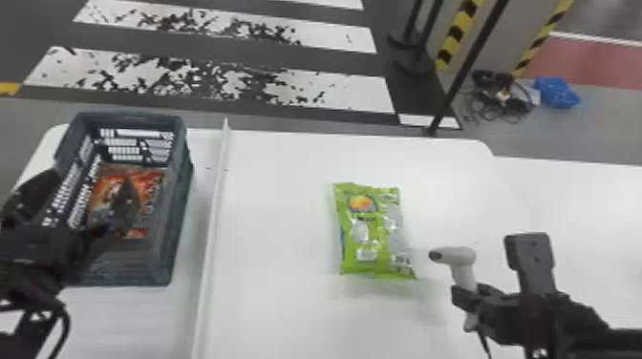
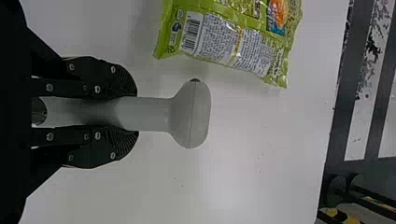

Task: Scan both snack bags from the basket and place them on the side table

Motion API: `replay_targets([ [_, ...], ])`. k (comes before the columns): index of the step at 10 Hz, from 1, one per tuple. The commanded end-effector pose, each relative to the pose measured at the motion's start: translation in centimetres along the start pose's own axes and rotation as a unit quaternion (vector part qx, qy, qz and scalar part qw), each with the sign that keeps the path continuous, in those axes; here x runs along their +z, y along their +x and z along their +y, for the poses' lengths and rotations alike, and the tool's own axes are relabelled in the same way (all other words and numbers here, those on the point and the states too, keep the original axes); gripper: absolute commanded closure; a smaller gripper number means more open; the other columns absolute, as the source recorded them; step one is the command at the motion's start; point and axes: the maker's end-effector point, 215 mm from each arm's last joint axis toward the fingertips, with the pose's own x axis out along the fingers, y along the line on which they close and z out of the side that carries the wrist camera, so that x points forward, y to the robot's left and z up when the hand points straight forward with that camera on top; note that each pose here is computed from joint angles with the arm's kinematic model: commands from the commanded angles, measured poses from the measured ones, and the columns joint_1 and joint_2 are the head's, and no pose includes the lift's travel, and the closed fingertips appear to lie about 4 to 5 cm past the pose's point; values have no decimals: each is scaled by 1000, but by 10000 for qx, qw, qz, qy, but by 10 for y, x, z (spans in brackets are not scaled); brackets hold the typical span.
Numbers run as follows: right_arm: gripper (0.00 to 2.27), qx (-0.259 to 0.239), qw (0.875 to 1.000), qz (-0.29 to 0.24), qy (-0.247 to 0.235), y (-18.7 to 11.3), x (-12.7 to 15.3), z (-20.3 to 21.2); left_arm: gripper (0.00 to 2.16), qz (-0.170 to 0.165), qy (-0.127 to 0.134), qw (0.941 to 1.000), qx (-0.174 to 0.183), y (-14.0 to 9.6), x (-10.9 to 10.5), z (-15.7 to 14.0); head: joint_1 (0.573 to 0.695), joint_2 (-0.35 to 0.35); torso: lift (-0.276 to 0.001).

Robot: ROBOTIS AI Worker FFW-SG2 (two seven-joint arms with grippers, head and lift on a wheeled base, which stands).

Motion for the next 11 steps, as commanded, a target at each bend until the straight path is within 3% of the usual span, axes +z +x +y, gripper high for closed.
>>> replay_targets([
  [1, 2253, 171, 9999, 8, 1, -7, -2, 17, 66, 0, -5, 10000, 3, 0, 0, 0, 695, -143, -75],
  [6, 2253, 587, 9982, 59, -111, -17, 1, 66, 66, 3, -3, 10000, 34, -4, -1, 3, 695, -54, -75],
  [11, 2253, 596, 9980, 113, -156, -10, 0, 71, 66, -21, -6, 10000, 41, -4, -1, 3, 695, -30, -75],
])
